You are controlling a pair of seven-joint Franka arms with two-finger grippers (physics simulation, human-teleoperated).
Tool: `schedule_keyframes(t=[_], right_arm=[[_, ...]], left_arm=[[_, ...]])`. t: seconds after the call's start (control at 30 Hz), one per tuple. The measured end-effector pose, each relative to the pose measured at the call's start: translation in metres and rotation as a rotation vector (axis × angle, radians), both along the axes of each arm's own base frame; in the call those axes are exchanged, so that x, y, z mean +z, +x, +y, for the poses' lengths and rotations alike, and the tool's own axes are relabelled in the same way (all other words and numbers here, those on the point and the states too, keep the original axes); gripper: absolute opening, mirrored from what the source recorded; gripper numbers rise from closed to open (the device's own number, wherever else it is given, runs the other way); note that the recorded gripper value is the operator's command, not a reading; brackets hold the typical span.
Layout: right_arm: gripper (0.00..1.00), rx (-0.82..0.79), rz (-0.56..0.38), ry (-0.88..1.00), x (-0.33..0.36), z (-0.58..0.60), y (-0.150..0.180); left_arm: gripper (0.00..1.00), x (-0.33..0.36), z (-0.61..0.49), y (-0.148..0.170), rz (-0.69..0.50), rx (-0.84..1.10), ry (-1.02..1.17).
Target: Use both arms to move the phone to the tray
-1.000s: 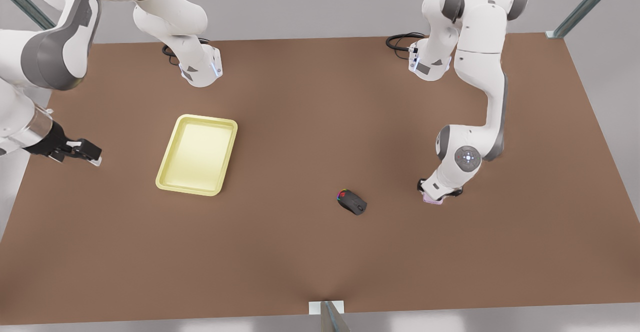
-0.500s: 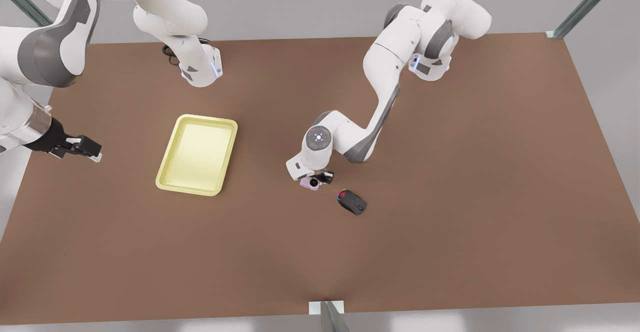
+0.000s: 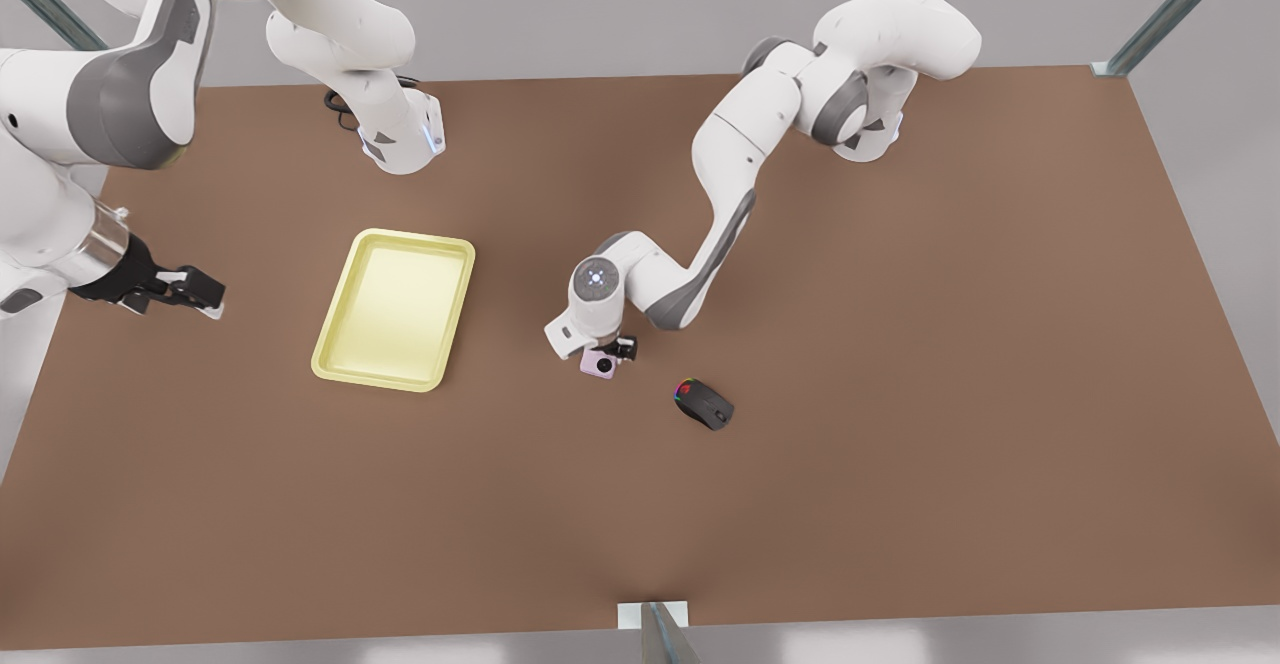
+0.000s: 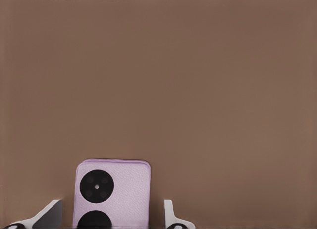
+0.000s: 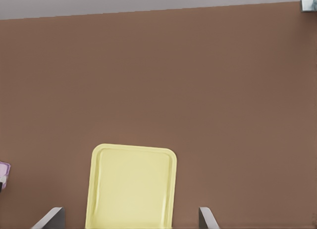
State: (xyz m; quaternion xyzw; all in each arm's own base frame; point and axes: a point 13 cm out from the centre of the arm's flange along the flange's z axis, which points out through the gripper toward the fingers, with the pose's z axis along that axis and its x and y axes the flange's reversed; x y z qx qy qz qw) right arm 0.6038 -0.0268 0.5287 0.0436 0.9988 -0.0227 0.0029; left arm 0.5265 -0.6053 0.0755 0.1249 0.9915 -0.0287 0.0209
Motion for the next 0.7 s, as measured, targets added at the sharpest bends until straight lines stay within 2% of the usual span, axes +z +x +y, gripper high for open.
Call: schedule_keyframes(t=[0.03,0.07,0.17,0.2,0.23,0.3,0.37,0.43,0.57,0.7], right_arm=[[1.0,0.0,0.002,0.0,0.0,0.0,0.0],[1.0,-0.004,0.002,-0.001,-0.001,-0.002,0.0],[1.0,-0.01,0.008,0.0,-0.003,-0.005,0.0],[1.0,-0.005,0.014,0.001,-0.007,-0.002,0.001],[1.0,0.003,0.025,0.003,-0.012,0.003,0.001],[1.0,0.038,0.049,0.009,-0.025,0.025,0.003],[1.0,0.119,0.069,0.0,-0.036,0.073,0.003],[1.0,0.212,0.124,0.005,-0.057,0.133,-0.008],[1.0,0.339,0.242,0.004,-0.118,0.253,-0.037],[1.0,0.353,0.343,-0.025,-0.201,0.326,-0.083]], left_arm=[[1.0,0.042,0.008,0.017,-0.014,0.028,-0.017],[1.0,0.099,0.039,0.047,-0.024,0.087,-0.034],[1.0,0.237,0.217,0.143,-0.022,0.312,-0.04],[1.0,0.27,0.282,0.16,-0.018,0.378,-0.023],[1.0,0.303,0.346,0.163,-0.005,0.435,-0.011],[1.0,0.365,0.448,0.134,0.043,0.503,-0.033],[1.0,0.405,0.492,0.09,0.053,0.488,-0.012],[1.0,0.421,0.509,0.064,0.051,0.46,0.027],[1.0,0.398,0.52,0.059,0.105,0.403,0.083],[1.0,0.384,0.523,0.063,0.13,0.351,0.101]])
